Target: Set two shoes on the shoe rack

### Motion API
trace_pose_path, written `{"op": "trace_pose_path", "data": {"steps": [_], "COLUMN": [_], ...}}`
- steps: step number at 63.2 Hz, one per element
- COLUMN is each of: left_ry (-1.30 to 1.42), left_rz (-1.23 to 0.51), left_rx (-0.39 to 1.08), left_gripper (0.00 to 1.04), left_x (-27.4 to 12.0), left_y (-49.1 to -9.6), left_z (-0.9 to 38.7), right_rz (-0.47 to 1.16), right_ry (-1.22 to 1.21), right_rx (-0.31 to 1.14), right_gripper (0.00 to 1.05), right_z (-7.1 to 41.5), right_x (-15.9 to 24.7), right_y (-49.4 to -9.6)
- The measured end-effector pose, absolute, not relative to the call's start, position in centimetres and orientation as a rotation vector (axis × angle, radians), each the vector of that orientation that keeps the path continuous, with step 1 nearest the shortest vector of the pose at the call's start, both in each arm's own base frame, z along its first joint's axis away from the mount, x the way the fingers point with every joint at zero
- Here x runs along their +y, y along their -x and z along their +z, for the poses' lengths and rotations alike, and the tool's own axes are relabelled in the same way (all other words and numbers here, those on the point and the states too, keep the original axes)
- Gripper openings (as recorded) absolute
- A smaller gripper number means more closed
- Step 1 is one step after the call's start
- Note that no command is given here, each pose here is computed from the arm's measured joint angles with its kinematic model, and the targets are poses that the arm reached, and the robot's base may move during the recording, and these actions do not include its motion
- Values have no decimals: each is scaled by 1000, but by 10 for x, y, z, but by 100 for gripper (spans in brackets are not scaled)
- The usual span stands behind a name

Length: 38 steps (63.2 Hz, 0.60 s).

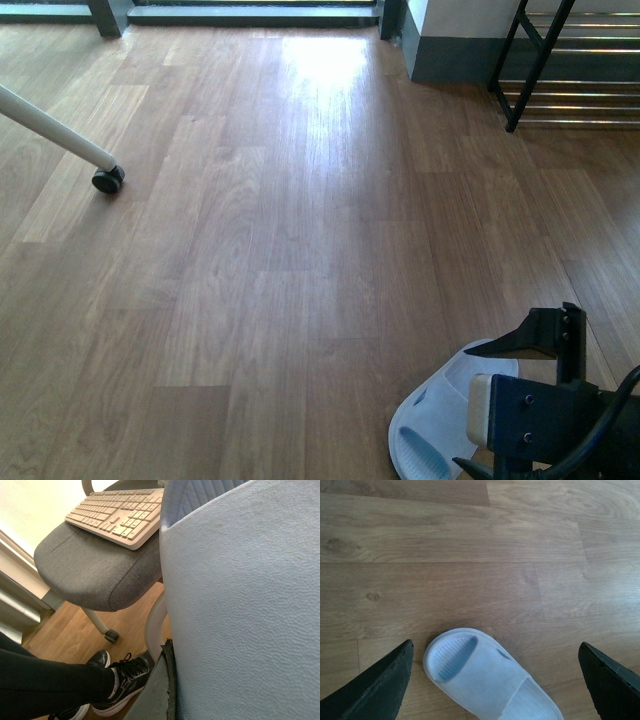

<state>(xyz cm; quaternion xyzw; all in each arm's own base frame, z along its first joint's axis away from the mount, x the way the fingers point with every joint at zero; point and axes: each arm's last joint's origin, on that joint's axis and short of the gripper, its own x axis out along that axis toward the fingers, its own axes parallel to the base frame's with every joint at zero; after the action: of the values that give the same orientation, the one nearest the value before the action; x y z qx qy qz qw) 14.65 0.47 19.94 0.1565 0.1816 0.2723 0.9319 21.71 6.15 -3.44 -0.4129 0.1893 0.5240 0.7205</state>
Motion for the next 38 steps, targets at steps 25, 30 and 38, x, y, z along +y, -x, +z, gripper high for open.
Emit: {"op": "trace_pose_path", "data": {"steps": [25,30,38], "left_ry": [-320,-320,-320], "left_rz": [557,557,557], "left_rx": [372,372,372], "left_gripper": [2,2,2], "left_x": [5,5,5], "left_y": [-147,-147,-147], "left_z": [199,199,199], "right_rz": [1146,1191,1226], "right_ry": [1194,1204,1178], "right_rx": [441,513,610], "right_gripper": [95,95,95], "right_z": [-124,-138,-143], "right_x": [69,62,51], "right_y": [-263,-257,-253]}}
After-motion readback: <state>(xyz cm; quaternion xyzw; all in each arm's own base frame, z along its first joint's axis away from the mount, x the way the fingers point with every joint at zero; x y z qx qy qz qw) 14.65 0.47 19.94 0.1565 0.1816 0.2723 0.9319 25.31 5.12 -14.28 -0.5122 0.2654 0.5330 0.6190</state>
